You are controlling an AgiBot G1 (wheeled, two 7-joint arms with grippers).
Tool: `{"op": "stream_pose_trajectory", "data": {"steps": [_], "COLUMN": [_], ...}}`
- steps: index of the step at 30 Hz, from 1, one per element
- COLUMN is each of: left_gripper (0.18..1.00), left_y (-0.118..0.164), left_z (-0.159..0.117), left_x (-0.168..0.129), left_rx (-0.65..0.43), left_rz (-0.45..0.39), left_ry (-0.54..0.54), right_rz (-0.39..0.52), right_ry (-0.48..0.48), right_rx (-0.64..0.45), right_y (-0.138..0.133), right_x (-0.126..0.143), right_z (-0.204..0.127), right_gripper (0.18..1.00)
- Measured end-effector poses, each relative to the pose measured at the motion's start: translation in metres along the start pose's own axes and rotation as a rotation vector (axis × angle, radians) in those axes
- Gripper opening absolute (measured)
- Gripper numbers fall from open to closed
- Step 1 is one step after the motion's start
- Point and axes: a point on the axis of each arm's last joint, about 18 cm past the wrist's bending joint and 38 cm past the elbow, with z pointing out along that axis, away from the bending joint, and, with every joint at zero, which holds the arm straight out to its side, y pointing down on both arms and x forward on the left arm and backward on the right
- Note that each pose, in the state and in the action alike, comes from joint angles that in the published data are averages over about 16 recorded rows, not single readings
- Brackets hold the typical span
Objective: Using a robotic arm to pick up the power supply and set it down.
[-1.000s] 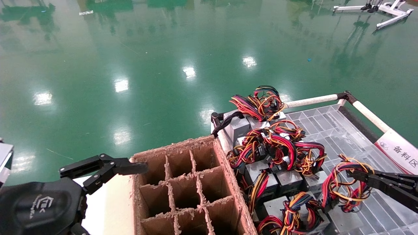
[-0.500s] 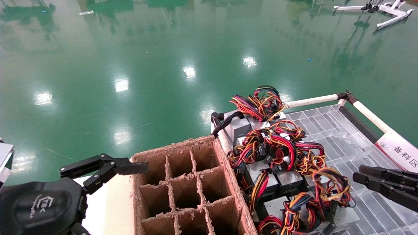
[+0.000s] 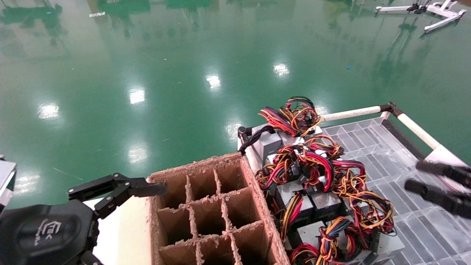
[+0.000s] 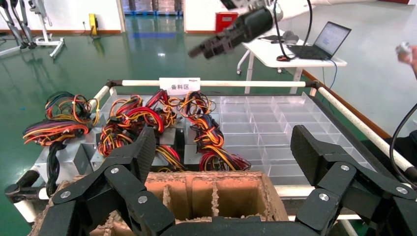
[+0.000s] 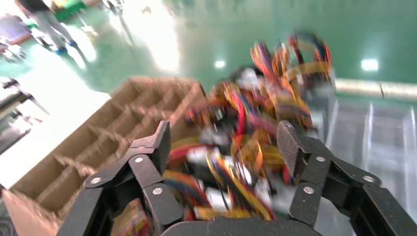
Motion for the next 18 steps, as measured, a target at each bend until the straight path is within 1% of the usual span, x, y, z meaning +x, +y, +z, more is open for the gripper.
{"op": "stream_pose_trajectory", "data": {"steps": [7,13,18], "left_gripper": [1.000,1.000,1.000], "left_y": [0.000,0.000,0.000], "left_z": [0.000,0.000,0.000], "left_x": [0.000,0.000,0.000], "left_rx": [0.000,0.000,0.000], "left_rz": [0.000,0.000,0.000], "left_ry": [0.000,0.000,0.000], "right_rz": [-0.009,-0.021,-0.037], "right_ry": [-0.100,-0.190,-0.252], "right_rx": [0.020,0.032,0.040], "right_y": [-0.005,-0.007,-0.010], "right_x": [-0.017,-0.035,-0.049], "right_z": [0.026,0.049,0.064], "right_gripper": [0.836,0.923,0.962]}}
